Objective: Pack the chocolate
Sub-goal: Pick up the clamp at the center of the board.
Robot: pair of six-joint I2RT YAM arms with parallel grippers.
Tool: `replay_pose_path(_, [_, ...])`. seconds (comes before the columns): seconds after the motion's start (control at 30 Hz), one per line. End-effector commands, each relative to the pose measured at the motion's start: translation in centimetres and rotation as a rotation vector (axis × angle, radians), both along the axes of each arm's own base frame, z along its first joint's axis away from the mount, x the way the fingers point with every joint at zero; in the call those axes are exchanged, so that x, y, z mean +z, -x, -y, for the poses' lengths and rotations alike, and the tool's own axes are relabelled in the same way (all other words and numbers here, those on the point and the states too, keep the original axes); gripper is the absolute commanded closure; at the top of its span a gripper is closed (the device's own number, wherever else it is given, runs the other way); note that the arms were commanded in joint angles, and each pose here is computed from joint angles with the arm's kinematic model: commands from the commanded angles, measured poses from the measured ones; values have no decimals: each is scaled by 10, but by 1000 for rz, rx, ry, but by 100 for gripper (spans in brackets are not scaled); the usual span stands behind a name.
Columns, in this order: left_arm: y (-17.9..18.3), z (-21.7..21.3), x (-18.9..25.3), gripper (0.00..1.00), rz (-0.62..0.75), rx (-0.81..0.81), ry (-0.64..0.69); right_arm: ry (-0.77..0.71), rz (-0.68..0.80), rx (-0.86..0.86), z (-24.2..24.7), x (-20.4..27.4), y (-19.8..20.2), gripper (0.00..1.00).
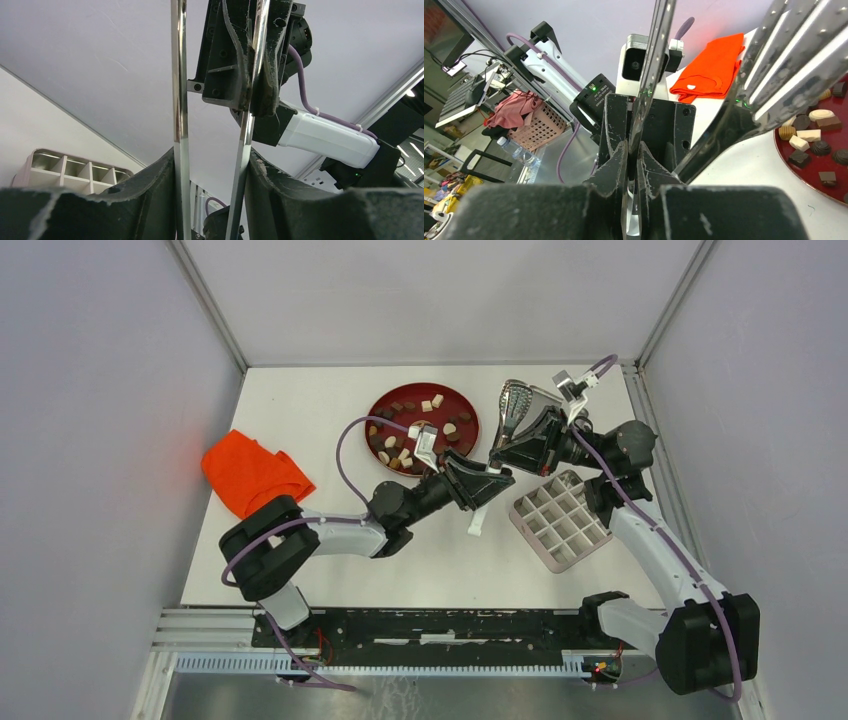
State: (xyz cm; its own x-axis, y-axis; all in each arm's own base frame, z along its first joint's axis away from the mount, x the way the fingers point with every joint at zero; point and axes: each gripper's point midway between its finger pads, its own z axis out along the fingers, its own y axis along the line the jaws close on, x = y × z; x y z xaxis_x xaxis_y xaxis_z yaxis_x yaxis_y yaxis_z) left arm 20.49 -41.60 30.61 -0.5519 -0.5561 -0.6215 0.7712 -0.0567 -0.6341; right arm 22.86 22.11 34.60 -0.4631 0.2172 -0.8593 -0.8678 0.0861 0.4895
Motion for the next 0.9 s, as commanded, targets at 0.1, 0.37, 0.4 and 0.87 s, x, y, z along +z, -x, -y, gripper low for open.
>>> replay_pose_path(0.1, [1, -8, 23, 40, -15, 3, 96, -75, 110, -21, 4, 39, 0, 94])
replay_pose_path(0.37, [4, -9, 25, 40, 5, -12, 114, -104, 96, -31, 9, 40, -1, 96])
replay_pose_path(0.4, [4, -9, 25, 41, 4, -12, 115, -103, 95, -32, 9, 40, -1, 96])
replay_pose_path(0.87, [6, -2, 31, 52, 51, -14, 117, -90, 56, -47, 9, 27, -4, 94])
